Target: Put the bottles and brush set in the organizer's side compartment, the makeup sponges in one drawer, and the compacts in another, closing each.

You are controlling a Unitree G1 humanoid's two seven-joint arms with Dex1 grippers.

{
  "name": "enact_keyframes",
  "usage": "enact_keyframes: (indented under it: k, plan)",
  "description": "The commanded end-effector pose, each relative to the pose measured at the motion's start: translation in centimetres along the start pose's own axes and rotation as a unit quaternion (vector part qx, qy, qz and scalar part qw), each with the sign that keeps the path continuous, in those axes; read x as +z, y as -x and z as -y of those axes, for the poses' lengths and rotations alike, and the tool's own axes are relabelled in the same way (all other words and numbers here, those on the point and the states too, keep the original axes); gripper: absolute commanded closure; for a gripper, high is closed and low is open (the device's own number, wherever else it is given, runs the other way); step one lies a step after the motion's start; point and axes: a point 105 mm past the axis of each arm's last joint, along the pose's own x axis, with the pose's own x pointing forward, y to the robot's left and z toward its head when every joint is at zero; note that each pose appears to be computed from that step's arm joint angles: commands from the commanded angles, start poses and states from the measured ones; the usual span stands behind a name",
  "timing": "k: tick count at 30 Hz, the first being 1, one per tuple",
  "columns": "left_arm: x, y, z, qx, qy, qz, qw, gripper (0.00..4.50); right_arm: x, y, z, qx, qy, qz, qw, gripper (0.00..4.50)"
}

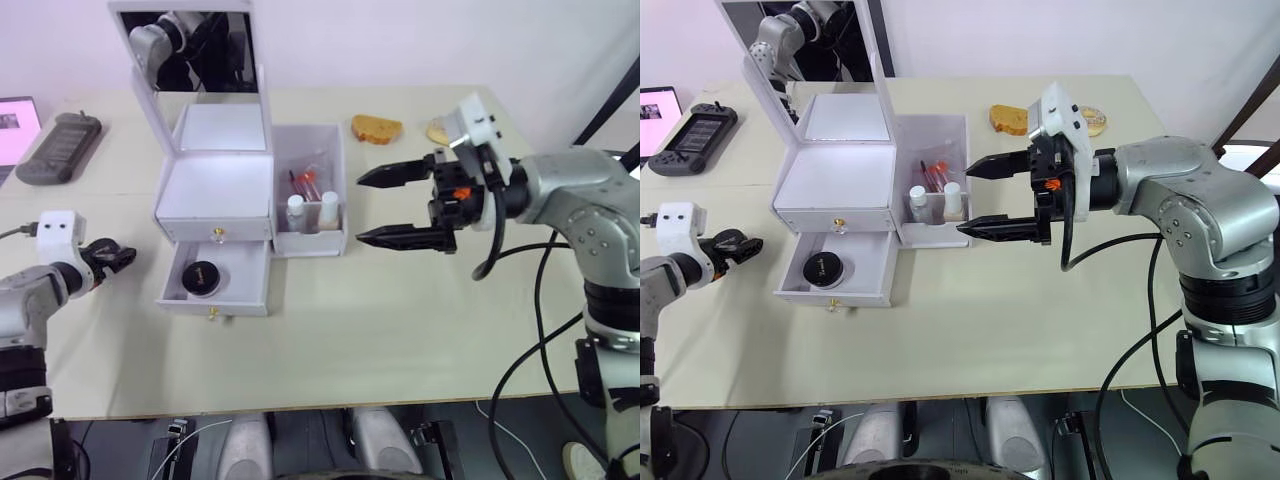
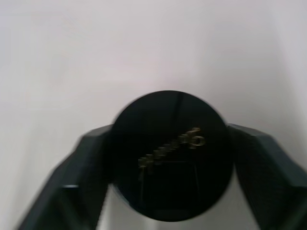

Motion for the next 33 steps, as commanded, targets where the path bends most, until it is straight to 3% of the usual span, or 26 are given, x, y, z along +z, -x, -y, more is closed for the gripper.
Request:
enact_keyframes:
  k: [1, 8, 14, 18, 21, 25, 33]
  plan:
    - [0.7, 0.3, 0.1, -0.005, -0.019, 0.003, 1.000, 1.81, 1.1, 0.5, -0.2, -0.010, 0.025, 0.011, 1.000, 0.00]
    - [2.5, 1.9, 0.8, -0.027, -0.038, 0.027, 0.999, 1.81, 1.0, 0.4, -0.3, -0.007, 0.022, 0.014, 1.000, 0.00]
    - [5.1, 6.0, 1.4, -0.066, -0.094, 0.044, 0.992, 1.81, 1.3, 0.2, -0.1, 0.023, 0.033, 0.012, 0.999, 0.00]
    - [7.0, 9.4, 3.6, -0.130, -0.136, 0.063, 0.980, 1.81, 1.2, -0.1, 0.1, 0.046, 0.039, 0.008, 0.998, 0.00]
    - [7.4, 12.3, 6.8, -0.233, -0.165, 0.060, 0.957, 1.81, 1.2, -0.3, 0.4, 0.057, 0.042, 0.010, 0.997, 0.00]
    - [6.4, 15.1, 9.6, -0.320, -0.181, 0.008, 0.930, 1.81, 1.1, -0.5, 0.7, 0.063, 0.043, 0.011, 0.997, 0.00]
    - [6.0, 15.1, 14.6, -0.397, -0.229, -0.003, 0.889, 1.81, 1.0, -0.7, 0.4, 0.062, 0.043, 0.014, 0.997, 0.00]
